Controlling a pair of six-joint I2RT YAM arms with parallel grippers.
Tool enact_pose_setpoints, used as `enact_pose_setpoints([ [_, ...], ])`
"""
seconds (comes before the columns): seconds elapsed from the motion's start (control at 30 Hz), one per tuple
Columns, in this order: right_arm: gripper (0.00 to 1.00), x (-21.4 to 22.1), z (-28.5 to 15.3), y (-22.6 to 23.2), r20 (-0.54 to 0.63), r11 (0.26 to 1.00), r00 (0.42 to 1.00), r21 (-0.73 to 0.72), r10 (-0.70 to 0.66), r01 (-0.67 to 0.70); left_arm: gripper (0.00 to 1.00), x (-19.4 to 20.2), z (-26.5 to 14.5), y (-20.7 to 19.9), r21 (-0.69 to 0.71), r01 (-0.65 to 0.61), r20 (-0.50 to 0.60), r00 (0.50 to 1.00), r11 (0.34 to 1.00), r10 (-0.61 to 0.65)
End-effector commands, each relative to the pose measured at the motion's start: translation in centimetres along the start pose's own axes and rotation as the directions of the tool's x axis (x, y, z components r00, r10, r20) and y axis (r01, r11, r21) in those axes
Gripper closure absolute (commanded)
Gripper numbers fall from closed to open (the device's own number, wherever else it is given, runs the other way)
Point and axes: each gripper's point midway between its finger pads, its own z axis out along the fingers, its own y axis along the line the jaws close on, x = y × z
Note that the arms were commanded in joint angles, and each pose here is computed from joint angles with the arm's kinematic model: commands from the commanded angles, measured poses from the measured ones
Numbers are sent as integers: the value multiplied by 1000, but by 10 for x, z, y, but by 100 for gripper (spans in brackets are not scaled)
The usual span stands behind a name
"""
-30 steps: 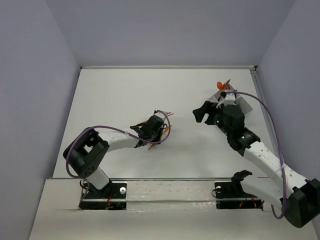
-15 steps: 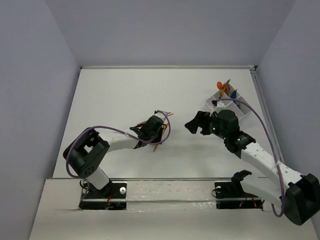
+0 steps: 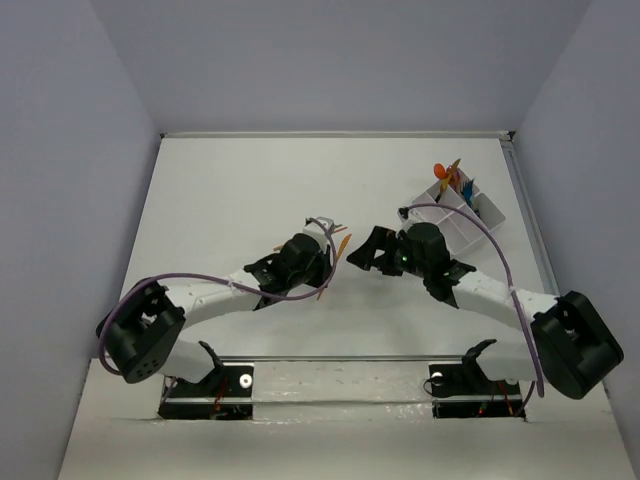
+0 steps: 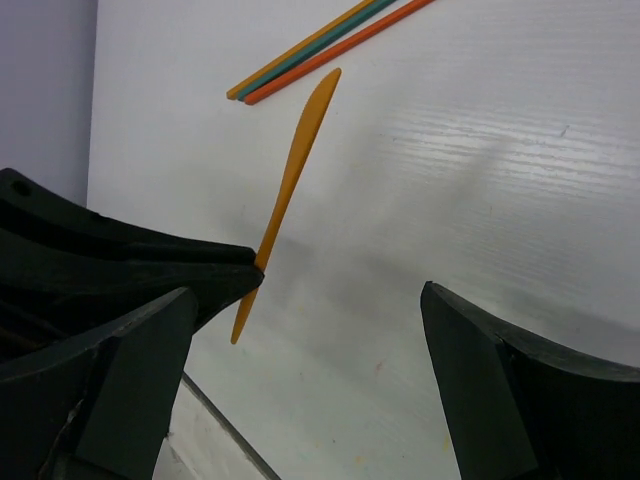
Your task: Sort the eating utensils into containers
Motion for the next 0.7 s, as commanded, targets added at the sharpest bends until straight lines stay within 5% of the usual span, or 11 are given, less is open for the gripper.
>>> enact_pose_setpoints([
  [0.0,0,-22,13,37,60,993,998,-119,9,-1,100,-21,-8,-19,80,22,81,996,997,-29],
  [0.1,2,-16,21,41,41,992,999,-125,14,-9,100,-24,-11,-28,113,21,98,995,993,-32],
  [0.4,29,-21,32,41,79,990,995,-129,63,-52,100,-36,-23,-49,199,-9,136,991,980,-18],
  [0.67,69,-19,37,40,80,989,993,-128,88,-77,100,-46,-36,-60,249,-18,177,984,968,-27],
])
